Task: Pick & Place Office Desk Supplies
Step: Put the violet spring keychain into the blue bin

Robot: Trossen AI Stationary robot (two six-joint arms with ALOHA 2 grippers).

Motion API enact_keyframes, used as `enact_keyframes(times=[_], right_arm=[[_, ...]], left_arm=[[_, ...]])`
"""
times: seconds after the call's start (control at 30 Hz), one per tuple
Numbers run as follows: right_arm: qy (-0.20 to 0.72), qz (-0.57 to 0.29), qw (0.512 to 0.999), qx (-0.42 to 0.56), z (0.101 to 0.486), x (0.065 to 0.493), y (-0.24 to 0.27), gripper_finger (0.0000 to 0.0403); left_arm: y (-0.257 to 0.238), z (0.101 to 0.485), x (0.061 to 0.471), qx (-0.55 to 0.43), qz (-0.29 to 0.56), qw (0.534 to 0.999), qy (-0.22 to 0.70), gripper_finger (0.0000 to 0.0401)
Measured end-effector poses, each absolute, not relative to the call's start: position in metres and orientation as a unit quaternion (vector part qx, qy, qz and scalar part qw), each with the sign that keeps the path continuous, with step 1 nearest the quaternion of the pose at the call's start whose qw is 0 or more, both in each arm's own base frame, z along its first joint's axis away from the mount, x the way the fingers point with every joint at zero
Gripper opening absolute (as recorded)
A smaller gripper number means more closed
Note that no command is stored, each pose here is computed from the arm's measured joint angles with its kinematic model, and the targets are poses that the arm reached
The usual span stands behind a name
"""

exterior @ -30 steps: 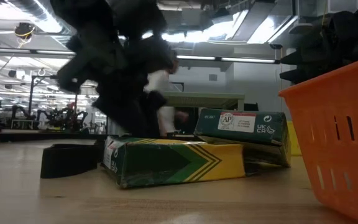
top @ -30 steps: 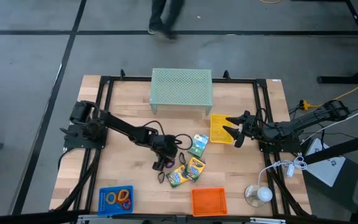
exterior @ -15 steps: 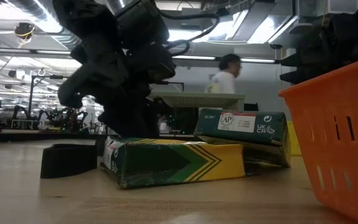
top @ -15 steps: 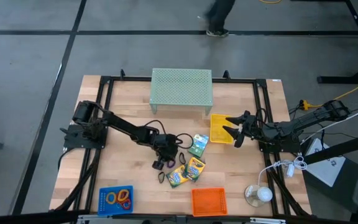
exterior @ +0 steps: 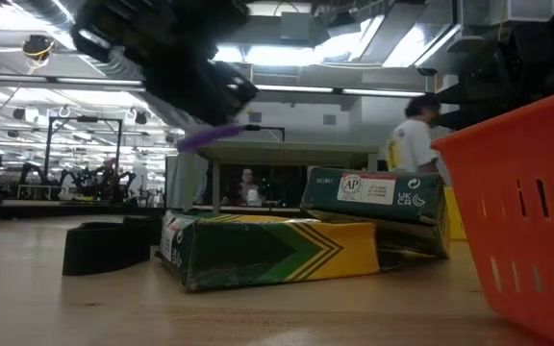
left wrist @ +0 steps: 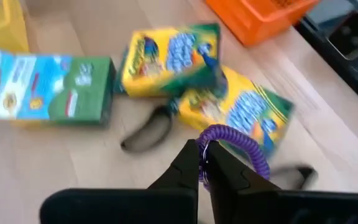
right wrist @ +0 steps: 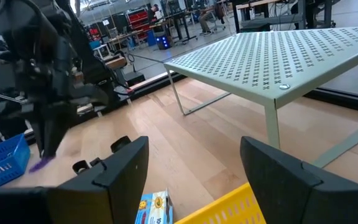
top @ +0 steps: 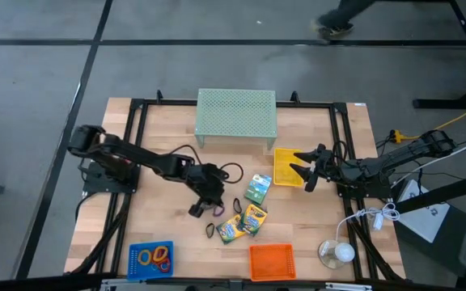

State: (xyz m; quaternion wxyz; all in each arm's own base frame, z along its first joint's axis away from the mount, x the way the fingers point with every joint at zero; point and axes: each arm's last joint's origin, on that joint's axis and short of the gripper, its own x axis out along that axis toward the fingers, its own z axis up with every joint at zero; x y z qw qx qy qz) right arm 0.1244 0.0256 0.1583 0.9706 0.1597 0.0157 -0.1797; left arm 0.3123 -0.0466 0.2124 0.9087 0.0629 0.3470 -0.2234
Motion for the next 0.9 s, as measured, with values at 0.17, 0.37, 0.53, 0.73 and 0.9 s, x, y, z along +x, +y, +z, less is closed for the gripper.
enact_keyframes(times=[0.17, 0.37, 0.53, 0.73, 0.9], right_arm=[[0.019, -0.181, 0.971, 0.158, 0.158, 0.124, 0.026, 0.0255], [0.021, -0.181, 0.971, 0.156, 0.157, 0.124, 0.026, 0.0256], [0.020, -0.181, 0.971, 0.157, 0.157, 0.124, 0.026, 0.0256], [0.019, -0.181, 0.970, 0.161, 0.157, 0.124, 0.026, 0.0256], [0.019, -0.181, 0.970, 0.161, 0.157, 0.124, 0.026, 0.0256]], left_arm=[[-0.063, 0.225, 0.284, 0.019, -0.267, 0.875, 0.404, 0.0007], [-0.105, 0.237, 0.256, -0.031, -0.315, 0.843, 0.436, 0.0007], [-0.139, 0.243, 0.236, -0.056, -0.318, 0.832, 0.451, 0.0006], [-0.171, 0.242, 0.215, -0.067, -0.277, 0.836, 0.468, 0.0006], [-0.192, 0.242, 0.196, -0.084, -0.240, 0.843, 0.473, 0.0006]])
